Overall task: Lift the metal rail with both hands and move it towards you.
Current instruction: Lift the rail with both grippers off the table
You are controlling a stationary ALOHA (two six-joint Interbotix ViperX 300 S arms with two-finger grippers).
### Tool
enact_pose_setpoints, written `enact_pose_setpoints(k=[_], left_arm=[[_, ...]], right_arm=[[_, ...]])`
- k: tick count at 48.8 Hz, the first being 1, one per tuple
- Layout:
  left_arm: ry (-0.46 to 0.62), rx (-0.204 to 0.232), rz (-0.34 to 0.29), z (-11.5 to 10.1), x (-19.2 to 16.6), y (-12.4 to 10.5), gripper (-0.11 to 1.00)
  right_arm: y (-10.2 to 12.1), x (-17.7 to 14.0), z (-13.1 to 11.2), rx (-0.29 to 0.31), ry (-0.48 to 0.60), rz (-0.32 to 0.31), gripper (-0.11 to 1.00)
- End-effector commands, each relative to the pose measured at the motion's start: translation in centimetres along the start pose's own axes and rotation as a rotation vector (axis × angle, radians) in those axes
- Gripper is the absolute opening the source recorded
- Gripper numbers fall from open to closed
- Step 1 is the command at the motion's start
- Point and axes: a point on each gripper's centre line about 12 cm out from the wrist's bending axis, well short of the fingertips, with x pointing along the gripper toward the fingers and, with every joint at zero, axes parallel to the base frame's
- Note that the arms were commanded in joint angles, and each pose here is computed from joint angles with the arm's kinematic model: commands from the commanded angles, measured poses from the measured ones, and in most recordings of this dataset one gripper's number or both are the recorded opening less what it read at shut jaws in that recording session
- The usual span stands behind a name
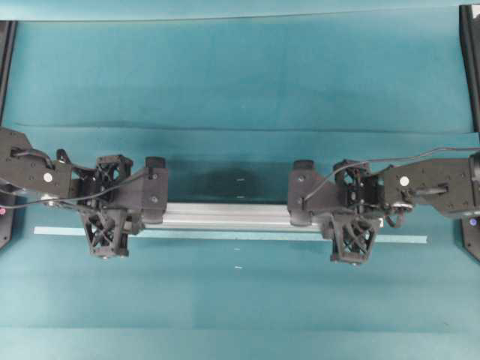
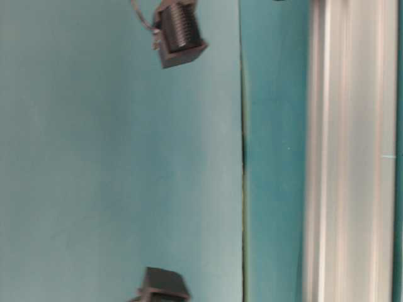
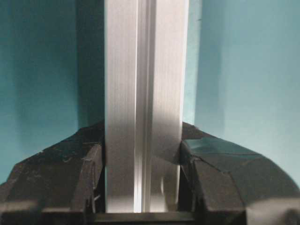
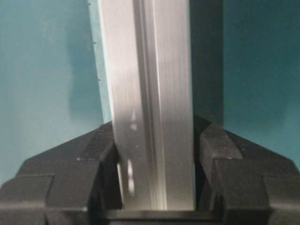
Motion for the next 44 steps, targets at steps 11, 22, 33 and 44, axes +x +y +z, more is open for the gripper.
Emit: enact_pose_setpoints(k=[11, 22, 33, 44], left_arm=[[-0.065, -0.019, 0.007, 4.8, -7.5, 0.3, 0.29], [-0.072, -0.033, 0.012, 7.0, -14.2, 0.4, 0.29], [-0.030, -0.104, 0.013, 8.1, -18.4, 0.4, 0.29], [0.001, -0.126, 0.011, 9.2, -21.5, 0.0, 0.29]], right_arm=[[0.2, -7.6, 3.3, 0.016, -0.038, 0.012, 0.38], [0.3, -13.8, 4.7, 0.016, -0.033, 0.017, 0.38], [0.6, -18.7, 6.0, 0.010, -0.011, 0.021, 0.38], [0.8, -22.6, 7.2, 0.046, 0.020, 0.019, 0.38]])
